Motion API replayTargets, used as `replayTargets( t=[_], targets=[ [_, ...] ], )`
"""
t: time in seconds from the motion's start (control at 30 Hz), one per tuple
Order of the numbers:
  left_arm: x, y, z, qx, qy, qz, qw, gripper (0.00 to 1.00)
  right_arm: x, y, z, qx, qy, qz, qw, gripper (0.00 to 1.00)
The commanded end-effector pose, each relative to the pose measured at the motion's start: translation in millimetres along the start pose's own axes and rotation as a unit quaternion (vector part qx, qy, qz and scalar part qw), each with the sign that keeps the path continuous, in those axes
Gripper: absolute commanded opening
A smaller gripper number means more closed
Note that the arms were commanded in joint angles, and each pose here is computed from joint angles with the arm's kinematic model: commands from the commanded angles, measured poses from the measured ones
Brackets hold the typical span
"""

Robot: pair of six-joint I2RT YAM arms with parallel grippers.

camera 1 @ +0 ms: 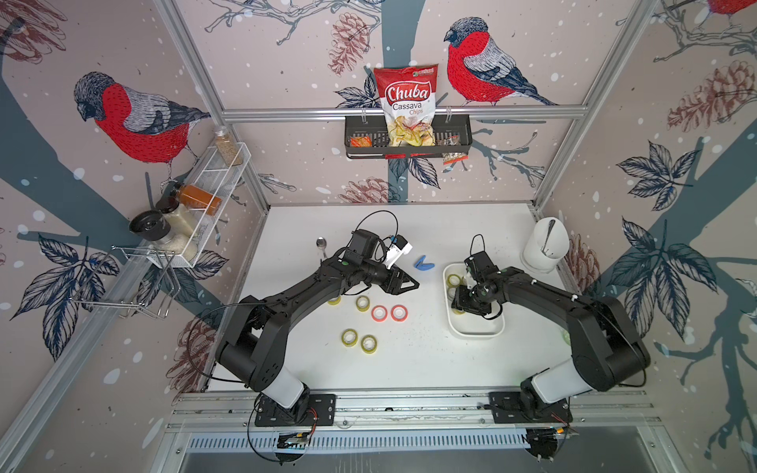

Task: Put the transparent tape into the storage box
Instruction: Place the tape in the storage box.

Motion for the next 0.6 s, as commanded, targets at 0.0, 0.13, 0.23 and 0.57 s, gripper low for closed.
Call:
replayTargets(
  t=[0.0,0.13,0.23,0.57],
  targets=[
    [-1.0,0.5,-2.1,0.001,0.01,-0.001,1.0,0.56,3.8,-0.4,1.6,0.002,-0.006,0.003,1.0,0.51],
    [0.3,0.9,-2.3,0.001,0.009,-0.005,1.0,0.56,6.5,-6.1,1.8,-0.006,-0.007,0.008,1.0,0.51],
    [1.4,0.9,-2.4,0.002,0.007,-0.008,1.0,0.56,7.3,-10.1,2.8,-0.008,-0.006,0.009,1.0,0.5],
    [2.9,0.9,-2.2,0.003,0.007,-0.013,1.0,0.56,3.6,-2.5,10.1,0.009,-0.009,0.013,1.0,0.53]
  ],
)
Point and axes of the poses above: each gripper's point midway between its finger pads, its own y axis out along the fingers, its own x axis along the line the jaws close on, z = x × y, the point moved 4 cm from there along -y, back along the fingers, and after that the axes turned 11 degrees about -y, right-handed, at the moved point
